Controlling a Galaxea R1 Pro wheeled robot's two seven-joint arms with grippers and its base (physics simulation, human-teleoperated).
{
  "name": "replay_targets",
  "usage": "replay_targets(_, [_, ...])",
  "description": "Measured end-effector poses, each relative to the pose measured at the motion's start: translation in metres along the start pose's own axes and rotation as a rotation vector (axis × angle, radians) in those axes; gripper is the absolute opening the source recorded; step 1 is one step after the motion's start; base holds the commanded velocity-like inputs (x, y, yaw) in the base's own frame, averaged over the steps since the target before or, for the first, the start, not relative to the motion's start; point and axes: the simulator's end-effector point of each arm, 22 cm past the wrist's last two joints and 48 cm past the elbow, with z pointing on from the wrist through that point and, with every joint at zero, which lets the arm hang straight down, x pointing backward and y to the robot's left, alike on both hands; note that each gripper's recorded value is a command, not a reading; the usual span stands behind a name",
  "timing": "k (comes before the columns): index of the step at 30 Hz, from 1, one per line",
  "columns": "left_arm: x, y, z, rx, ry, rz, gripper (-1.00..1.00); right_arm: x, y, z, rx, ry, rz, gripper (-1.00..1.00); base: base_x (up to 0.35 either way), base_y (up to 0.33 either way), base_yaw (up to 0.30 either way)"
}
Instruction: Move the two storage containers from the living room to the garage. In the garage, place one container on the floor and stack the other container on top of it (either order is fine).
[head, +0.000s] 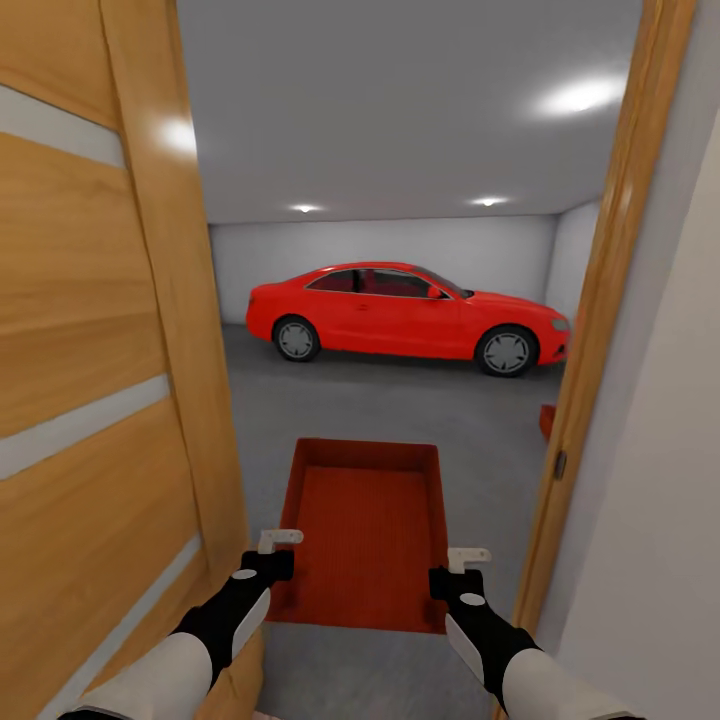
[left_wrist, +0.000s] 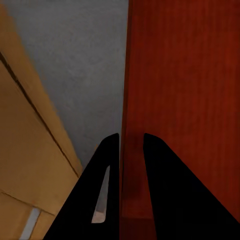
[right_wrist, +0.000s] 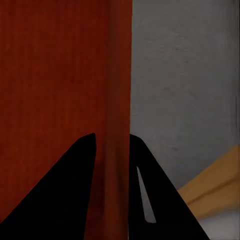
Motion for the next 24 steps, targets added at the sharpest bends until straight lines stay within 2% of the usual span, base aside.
replay_targets(16, [0.0, 0.0, 0.0, 0.0, 0.0, 0.0, -1.0, 0.0, 0.0, 0.0, 0.0, 0.0, 0.0, -1.0, 0.233, 0.196, -0.284])
replay_targets(24, [-0.0002, 0.0001, 0.0004, 0.0, -0.001, 0.001, -1.0, -0.0002, 0.0002, 0.0004, 0.0, -0.001, 0.0, -1.0, 0.053, 0.021, -0.061])
